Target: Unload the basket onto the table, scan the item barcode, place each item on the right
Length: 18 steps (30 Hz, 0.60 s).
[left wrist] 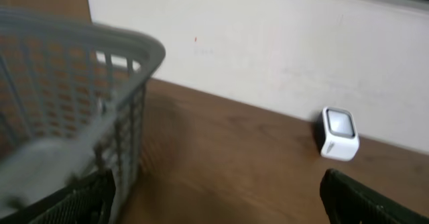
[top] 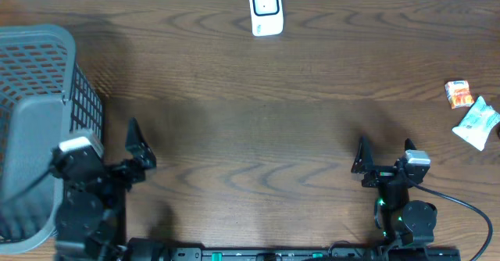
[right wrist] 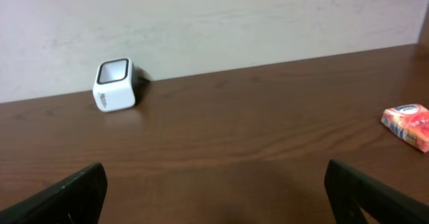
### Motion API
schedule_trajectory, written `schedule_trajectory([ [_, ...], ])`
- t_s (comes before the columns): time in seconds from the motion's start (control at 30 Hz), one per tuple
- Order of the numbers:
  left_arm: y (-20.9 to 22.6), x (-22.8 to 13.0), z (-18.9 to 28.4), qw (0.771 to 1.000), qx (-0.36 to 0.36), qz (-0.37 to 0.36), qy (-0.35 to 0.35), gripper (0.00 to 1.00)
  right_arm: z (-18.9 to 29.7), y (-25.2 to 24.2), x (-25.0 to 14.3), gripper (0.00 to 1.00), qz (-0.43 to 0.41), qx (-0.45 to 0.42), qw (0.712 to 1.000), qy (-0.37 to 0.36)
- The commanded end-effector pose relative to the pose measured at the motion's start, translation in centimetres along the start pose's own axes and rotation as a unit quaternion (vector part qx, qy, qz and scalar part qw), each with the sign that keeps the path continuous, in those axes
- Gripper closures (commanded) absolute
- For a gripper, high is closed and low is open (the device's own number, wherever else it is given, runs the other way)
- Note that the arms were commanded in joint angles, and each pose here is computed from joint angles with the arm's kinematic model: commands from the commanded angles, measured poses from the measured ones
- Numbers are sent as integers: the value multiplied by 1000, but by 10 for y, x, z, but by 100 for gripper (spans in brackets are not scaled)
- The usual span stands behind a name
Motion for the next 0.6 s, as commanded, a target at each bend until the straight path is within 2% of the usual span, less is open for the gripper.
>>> schedule_trajectory([
  [0.0,20,-38,-8,999,1,39,5,2,0,0,0,1,-6,-1,1000,-2],
  [0.17,36,-70,-21,999,-5,50,-22,2,0,0,0,1,-6,-1,1000,-2],
  [0.57,54,-111,-40,995,-30,63,-67,2,0,0,0,1,-6,-1,1000,-2],
])
Point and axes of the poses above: each gripper's point midway between its finger pads, its own z axis back along the fingers, its own y axis along the line the jaws close on, x = y × z, the point moved 10 cm from there along z, back along the fingers, and after that the axes turned 15 degrees about z, right-handed, at the moved point
